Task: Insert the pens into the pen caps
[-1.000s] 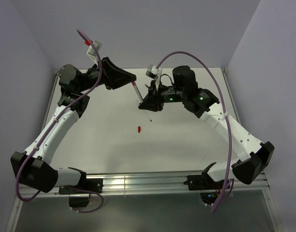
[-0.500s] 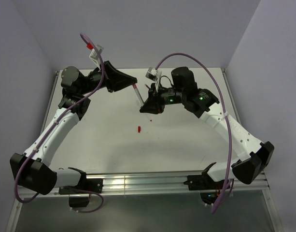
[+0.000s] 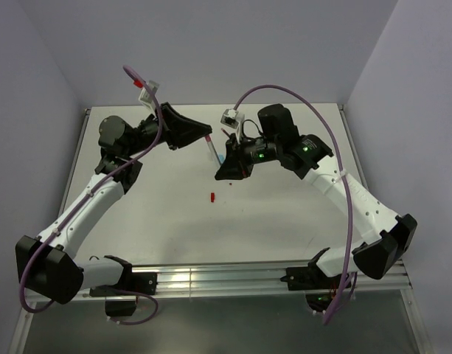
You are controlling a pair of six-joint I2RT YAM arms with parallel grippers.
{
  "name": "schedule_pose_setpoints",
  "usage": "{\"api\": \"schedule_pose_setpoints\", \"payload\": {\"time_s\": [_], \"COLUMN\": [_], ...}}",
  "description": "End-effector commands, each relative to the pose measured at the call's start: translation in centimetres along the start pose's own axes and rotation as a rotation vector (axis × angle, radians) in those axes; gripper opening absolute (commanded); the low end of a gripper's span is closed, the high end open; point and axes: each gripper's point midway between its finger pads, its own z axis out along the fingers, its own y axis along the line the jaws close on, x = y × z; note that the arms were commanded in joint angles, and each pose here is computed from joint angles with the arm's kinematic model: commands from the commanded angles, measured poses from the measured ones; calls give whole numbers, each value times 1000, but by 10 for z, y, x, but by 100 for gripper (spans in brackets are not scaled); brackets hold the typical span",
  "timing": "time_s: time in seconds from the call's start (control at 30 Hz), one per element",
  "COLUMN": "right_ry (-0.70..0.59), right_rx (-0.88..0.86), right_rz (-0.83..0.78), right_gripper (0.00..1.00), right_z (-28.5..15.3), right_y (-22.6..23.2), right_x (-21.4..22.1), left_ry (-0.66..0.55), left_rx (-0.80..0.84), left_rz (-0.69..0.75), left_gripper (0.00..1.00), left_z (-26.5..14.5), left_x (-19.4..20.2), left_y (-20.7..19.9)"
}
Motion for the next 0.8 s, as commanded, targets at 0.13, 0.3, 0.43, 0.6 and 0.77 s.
{"api": "schedule_pose_setpoints", "payload": {"time_s": [0.13,0.3,0.43,0.6,0.77], "right_ry": [-230,-257,-269,-282,-286], "right_rx": [-10,38,53,53,56], "right_rz": [-220,-262,-268,-315,-324], "right_gripper": [0,0,0,0,0], "right_z": [-15,-22,-24,-28,-29], "right_y": [21,17,16,19,19], "right_x": [-82,-94,-101,-109,-111], "left_ry": [176,207,230,247,259], "left_rx": [72,61,60,48,37], "left_rz": [-104,-140,-166,-202,-259], "left_gripper": [0,0,0,0,0], "left_z": [-2,-5,-6,-8,-12], "left_x": [58,74,87,99,113], "left_y": [-13,-10,-9,-6,-2]}}
